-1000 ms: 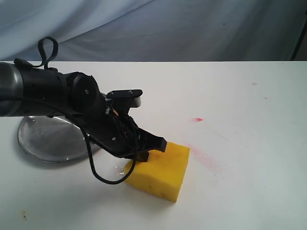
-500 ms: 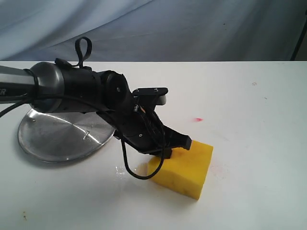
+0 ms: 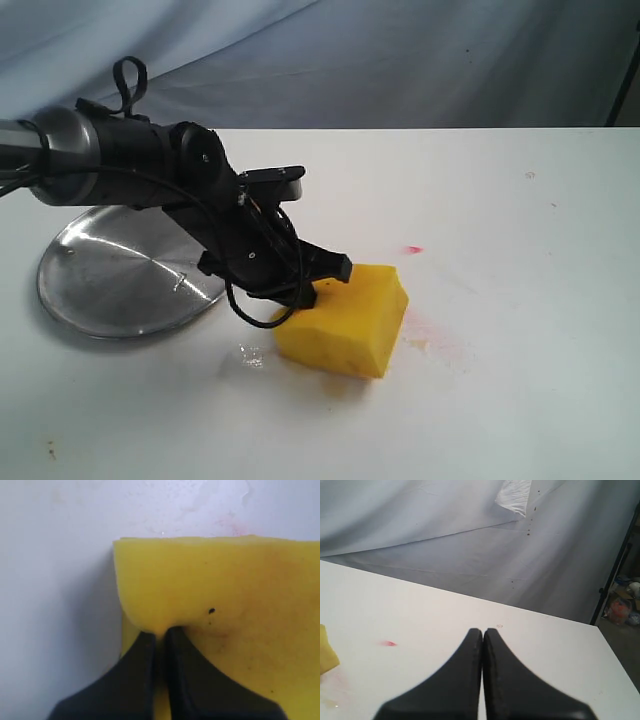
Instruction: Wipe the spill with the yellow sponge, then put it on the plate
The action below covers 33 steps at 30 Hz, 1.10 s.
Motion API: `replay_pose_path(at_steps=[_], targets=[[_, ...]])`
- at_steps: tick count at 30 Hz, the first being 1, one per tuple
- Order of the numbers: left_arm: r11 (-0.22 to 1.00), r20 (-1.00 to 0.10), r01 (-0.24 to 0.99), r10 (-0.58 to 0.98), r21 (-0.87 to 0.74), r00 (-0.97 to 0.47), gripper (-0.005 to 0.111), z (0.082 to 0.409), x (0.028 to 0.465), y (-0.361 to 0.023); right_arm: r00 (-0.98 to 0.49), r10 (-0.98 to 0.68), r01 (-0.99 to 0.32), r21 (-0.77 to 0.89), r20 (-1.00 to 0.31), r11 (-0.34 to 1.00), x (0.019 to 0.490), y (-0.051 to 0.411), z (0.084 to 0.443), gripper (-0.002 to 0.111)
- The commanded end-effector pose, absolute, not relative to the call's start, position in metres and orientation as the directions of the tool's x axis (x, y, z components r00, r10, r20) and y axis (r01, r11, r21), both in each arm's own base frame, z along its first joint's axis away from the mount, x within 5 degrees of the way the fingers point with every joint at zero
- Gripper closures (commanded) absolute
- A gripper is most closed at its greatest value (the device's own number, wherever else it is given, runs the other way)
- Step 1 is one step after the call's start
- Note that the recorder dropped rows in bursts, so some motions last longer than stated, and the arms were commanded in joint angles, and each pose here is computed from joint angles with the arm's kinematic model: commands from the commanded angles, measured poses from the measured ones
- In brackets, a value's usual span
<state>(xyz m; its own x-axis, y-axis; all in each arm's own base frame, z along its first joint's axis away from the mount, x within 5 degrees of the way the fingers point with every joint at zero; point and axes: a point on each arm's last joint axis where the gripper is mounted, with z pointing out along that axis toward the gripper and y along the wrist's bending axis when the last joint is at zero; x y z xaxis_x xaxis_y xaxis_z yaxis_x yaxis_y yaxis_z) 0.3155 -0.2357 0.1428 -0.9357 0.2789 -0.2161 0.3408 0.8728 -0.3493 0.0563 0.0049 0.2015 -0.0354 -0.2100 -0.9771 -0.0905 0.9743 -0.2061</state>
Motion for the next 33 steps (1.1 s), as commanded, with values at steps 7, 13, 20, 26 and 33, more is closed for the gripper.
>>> replay_pose_path(at_steps=[7,13,20,26,33], targets=[[0.882,-0.166,0.374,0.339,-0.286,-0.926,0.1,0.139,0.283,-0.214,-0.028,-0.218,-0.086,-0.215,-0.975,0.973,0.056,0.005,0.201,0.108],[0.866,-0.21,0.41,0.361,-0.287,-0.909,0.1,0.155,0.261,-0.217,-0.028,-0.218,-0.086,-0.215,-0.975,0.973,0.056,0.005,0.201,0.108],[0.828,-0.305,0.479,0.394,-0.291,-0.867,0.1,0.163,0.254,-0.246,-0.028,-0.218,-0.086,-0.215,-0.975,0.973,0.056,0.005,0.201,0.108],[0.815,-0.327,0.493,0.397,-0.305,-0.858,0.1,0.161,0.267,-0.272,-0.028,-0.218,-0.086,-0.215,-0.975,0.973,0.056,0.005,0.201,0.108],[0.803,-0.321,0.495,0.398,-0.331,-0.859,0.1,0.154,0.291,-0.3,-0.028,-0.218,-0.086,-0.215,-0.975,0.973,0.056,0.005,0.201,0.108]])
